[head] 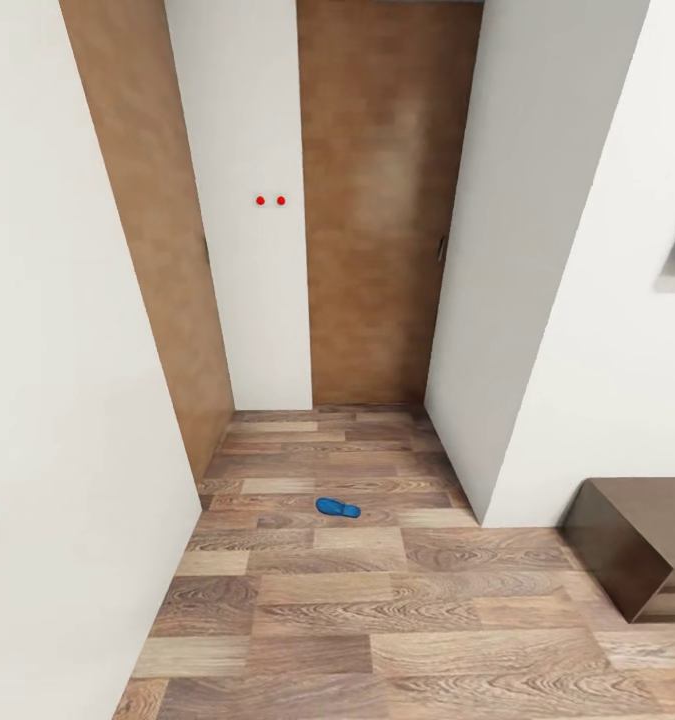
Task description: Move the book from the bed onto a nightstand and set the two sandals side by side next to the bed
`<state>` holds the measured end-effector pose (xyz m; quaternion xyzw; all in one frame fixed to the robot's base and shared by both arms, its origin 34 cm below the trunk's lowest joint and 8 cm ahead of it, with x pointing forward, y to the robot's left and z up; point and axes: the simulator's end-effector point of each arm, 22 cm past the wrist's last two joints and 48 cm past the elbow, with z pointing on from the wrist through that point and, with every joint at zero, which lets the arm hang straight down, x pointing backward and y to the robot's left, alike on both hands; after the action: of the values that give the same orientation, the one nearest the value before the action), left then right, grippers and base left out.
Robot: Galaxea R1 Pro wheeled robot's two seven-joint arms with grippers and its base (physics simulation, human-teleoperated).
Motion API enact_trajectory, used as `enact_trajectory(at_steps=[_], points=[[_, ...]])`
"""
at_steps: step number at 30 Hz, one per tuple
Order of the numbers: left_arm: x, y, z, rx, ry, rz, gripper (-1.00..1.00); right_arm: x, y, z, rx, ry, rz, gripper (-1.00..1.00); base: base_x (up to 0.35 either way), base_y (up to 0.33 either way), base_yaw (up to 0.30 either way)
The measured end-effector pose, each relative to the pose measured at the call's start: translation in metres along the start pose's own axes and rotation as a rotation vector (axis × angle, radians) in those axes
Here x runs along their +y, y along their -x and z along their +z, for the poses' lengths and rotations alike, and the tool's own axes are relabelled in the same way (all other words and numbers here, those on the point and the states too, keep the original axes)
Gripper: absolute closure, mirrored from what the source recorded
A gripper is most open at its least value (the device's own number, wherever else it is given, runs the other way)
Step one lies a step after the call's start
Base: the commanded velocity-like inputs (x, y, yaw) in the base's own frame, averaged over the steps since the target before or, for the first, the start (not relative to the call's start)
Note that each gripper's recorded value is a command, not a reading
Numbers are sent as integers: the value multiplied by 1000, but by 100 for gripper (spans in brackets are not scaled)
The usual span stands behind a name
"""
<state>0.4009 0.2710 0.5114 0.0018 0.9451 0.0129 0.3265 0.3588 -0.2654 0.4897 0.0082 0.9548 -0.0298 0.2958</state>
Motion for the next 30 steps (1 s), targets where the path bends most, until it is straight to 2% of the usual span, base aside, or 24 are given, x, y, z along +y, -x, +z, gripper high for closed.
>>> enact_trajectory(at_steps=[11, 24, 30], points=[[0, 0, 0, 0, 0, 0, -100, 0, 0, 0, 0, 0, 0, -100, 202, 0, 1], [0, 0, 0, 0, 0, 0, -100, 0, 0, 0, 0, 0, 0, -100, 27, 0, 0], [0, 0, 0, -1, 0, 0, -100, 0, 0, 0, -1, 0, -1, -100, 214, 42, 0]])
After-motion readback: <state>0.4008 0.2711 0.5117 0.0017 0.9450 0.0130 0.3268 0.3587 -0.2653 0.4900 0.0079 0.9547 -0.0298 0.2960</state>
